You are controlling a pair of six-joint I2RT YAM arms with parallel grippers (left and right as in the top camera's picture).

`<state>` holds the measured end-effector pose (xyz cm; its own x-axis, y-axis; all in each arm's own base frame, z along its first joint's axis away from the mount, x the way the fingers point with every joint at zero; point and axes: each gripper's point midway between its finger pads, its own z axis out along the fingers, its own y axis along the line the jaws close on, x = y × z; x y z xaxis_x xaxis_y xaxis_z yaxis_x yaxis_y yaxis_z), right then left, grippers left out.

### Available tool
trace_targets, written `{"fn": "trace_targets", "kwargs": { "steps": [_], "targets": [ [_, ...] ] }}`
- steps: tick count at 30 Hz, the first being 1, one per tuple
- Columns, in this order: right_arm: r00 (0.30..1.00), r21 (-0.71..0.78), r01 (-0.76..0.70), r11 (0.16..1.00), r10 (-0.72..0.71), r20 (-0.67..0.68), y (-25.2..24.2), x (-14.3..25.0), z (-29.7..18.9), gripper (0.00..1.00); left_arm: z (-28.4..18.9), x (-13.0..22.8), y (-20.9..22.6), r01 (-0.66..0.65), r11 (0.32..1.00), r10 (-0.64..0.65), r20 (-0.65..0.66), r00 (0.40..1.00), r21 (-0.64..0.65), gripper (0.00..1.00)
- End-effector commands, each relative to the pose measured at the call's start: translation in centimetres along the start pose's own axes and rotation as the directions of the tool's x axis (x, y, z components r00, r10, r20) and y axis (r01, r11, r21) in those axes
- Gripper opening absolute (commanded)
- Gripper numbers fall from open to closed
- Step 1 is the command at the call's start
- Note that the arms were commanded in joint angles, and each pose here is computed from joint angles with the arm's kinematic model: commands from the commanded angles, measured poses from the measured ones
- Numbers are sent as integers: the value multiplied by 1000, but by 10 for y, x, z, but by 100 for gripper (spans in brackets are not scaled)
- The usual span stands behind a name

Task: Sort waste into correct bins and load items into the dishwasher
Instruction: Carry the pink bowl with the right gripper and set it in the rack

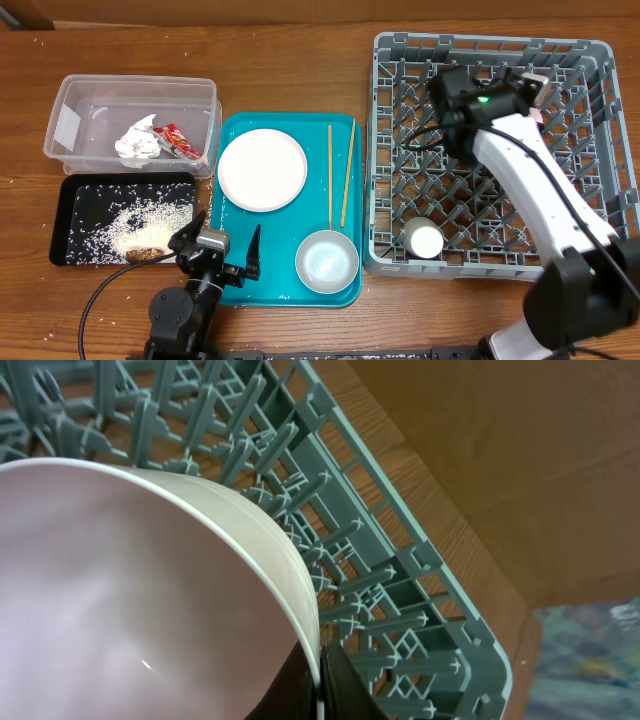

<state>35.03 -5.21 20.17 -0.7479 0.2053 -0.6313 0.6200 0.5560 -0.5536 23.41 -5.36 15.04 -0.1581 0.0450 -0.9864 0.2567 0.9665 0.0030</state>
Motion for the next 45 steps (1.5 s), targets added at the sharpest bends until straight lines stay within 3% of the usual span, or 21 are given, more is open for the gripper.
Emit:
{"fn": "trace_targets", "kwargs": {
  "steps": [1, 8, 19, 21, 25, 30, 39, 42, 45],
  "targets": [
    [998, 63, 58, 996, -60, 32, 8, 1, 7, 4, 0, -1, -3, 4, 1000, -4, 7, 1000, 17, 100],
    [989, 50, 144, 988, -145, 7, 34, 17, 8, 4, 0, -1, -3, 4, 1000, -4, 7, 1000, 17, 100],
    [964, -36, 248, 968, -243, 109, 69, 32, -41, 11, 0, -1, -3, 4, 1000, -4, 7, 1000, 17, 100],
    [948, 18, 277, 961, -276, 160, 62, 26, -47, 4, 0, -1, -3, 4, 1000, -4, 7, 1000, 17, 100],
    [935, 72, 293, 954, -301, 189, 51, 16, -50, 4, 0, -1, -3, 4, 1000, -4, 7, 1000, 17, 100],
    [954, 114, 217, 969, -236, 183, 38, 5, -35, 4, 0, -1, -3, 4, 1000, -4, 7, 1000, 17, 100],
    [985, 55, 175, 983, -175, 3, 30, 20, -7, 4, 0, -1, -3, 4, 1000, -4, 7, 1000, 17, 100],
    [990, 0, 144, 990, -144, -3, 32, 11, -22, 4, 0, -1, -3, 4, 1000, -4, 7, 1000, 17, 100],
    [999, -169, 35, 985, -42, -35, 41, -6, -56, 4, 0, -1, -3, 4, 1000, -4, 7, 1000, 17, 100]
  ]
}}
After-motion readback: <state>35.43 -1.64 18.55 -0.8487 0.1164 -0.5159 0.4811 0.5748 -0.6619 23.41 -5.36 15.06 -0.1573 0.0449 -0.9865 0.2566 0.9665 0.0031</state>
